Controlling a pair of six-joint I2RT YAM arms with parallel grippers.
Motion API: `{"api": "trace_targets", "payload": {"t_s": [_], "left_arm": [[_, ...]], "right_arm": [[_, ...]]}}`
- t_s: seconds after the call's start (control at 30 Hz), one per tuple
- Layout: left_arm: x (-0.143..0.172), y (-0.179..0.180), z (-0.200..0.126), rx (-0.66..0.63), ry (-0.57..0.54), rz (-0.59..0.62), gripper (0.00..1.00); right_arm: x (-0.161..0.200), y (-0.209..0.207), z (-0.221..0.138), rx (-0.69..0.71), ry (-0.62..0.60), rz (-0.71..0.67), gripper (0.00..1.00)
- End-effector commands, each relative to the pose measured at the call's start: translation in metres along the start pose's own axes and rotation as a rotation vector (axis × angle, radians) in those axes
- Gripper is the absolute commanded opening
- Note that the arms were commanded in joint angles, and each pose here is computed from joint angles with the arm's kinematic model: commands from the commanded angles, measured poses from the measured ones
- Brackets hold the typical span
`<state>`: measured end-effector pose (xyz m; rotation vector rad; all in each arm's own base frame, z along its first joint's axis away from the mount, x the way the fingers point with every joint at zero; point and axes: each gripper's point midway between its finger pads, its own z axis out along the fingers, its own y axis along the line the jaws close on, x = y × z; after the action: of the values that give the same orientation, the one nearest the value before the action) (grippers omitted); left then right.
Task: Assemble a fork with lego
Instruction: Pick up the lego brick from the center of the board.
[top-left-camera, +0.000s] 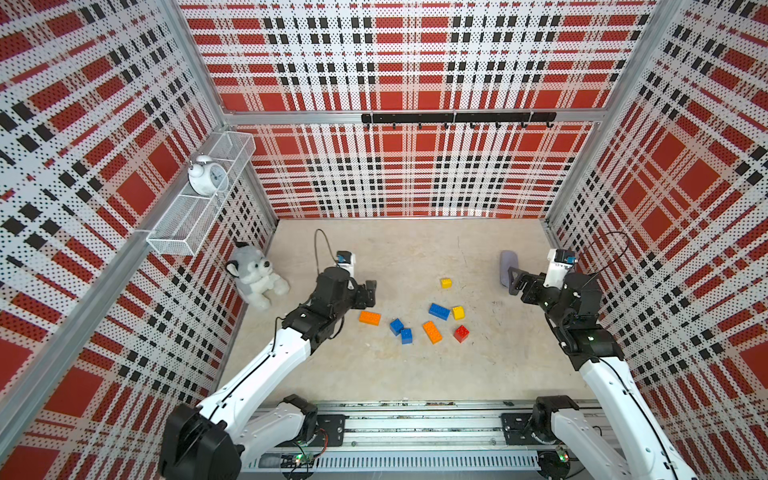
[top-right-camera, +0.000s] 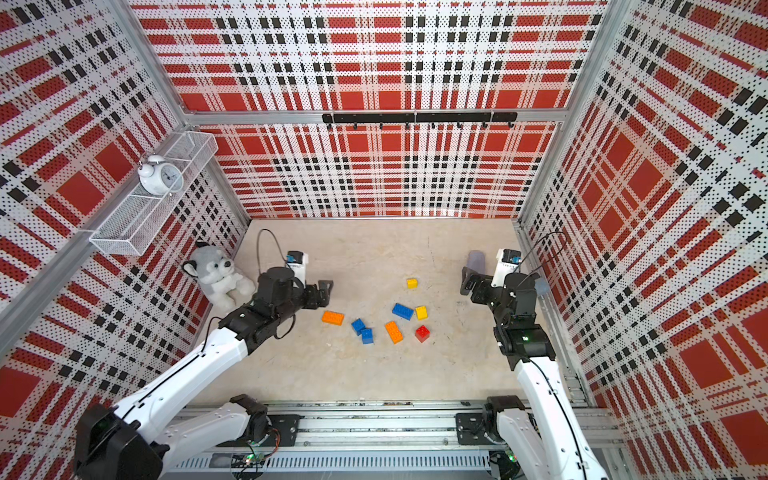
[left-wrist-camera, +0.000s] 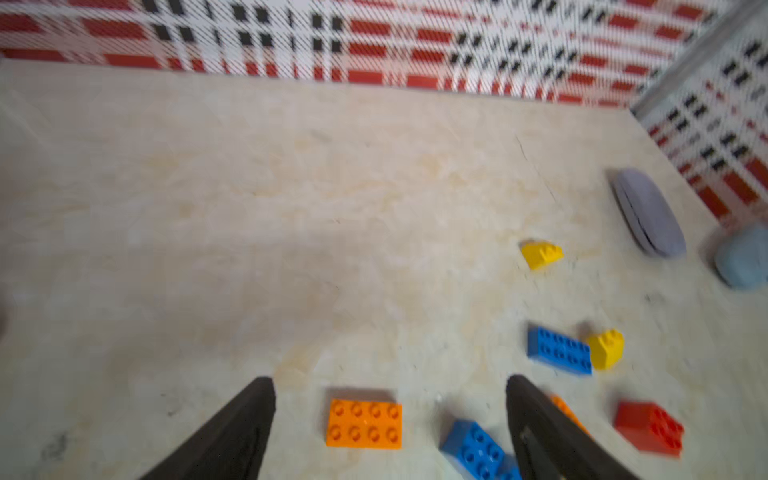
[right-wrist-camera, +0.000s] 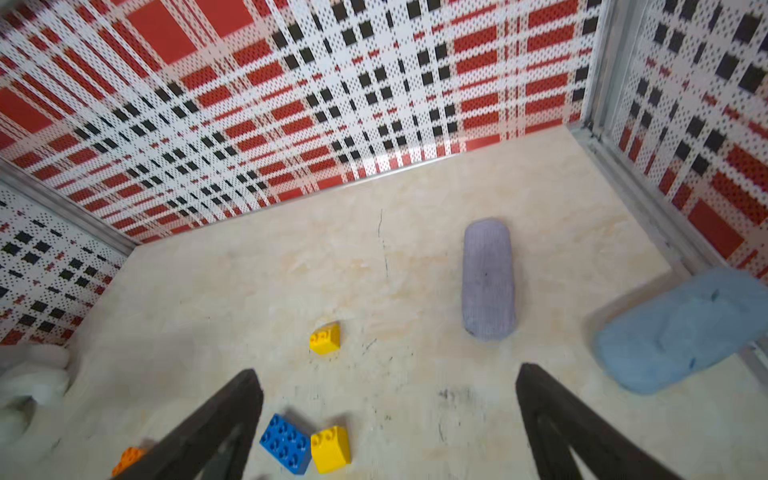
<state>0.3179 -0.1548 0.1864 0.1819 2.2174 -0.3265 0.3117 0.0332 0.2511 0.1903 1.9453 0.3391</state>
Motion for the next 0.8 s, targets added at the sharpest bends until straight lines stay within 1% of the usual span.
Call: {"api": "trace_targets", "payload": {"t_s": [0.0,0.13,0.17,0.23,0.3,0.4,0.67,0.77], "left_arm": [[0.031,-0.012,0.012,-0.02,0.195,0.171,0.8],[0.064,-0.015,0.032,-0.071,0.392,0.419,0.77],[0.07,-0.017,0.035,-0.065,0.421,0.45,0.76],[0.08,-0.026,0.039,-0.01,0.462,0.504,0.76],[0.089,-0.038,0.041,0.063,0.486,0.537,0.76],[0.104,-0.048,0.042,0.126,0.526,0.568,0.76],[0.121,-0.049,0.058,0.111,0.58,0.608,0.74],[0.127,-0.055,0.063,0.131,0.598,0.622,0.74]], "right_arm": [[0.011,0.007,-0.005,-0.032,0.048,0.029,1.0],[0.007,0.009,-0.007,-0.04,0.031,0.025,1.0],[0.007,0.009,-0.007,-0.04,0.03,0.025,1.0],[0.008,0.009,-0.008,-0.041,0.028,0.024,1.0],[0.009,0.007,-0.009,-0.03,0.025,0.014,1.0],[0.012,0.004,-0.008,-0.021,0.031,0.008,1.0],[0.012,0.004,-0.003,-0.018,0.036,-0.001,1.0],[0.012,0.003,-0.003,-0.017,0.036,-0.003,1.0]]}}
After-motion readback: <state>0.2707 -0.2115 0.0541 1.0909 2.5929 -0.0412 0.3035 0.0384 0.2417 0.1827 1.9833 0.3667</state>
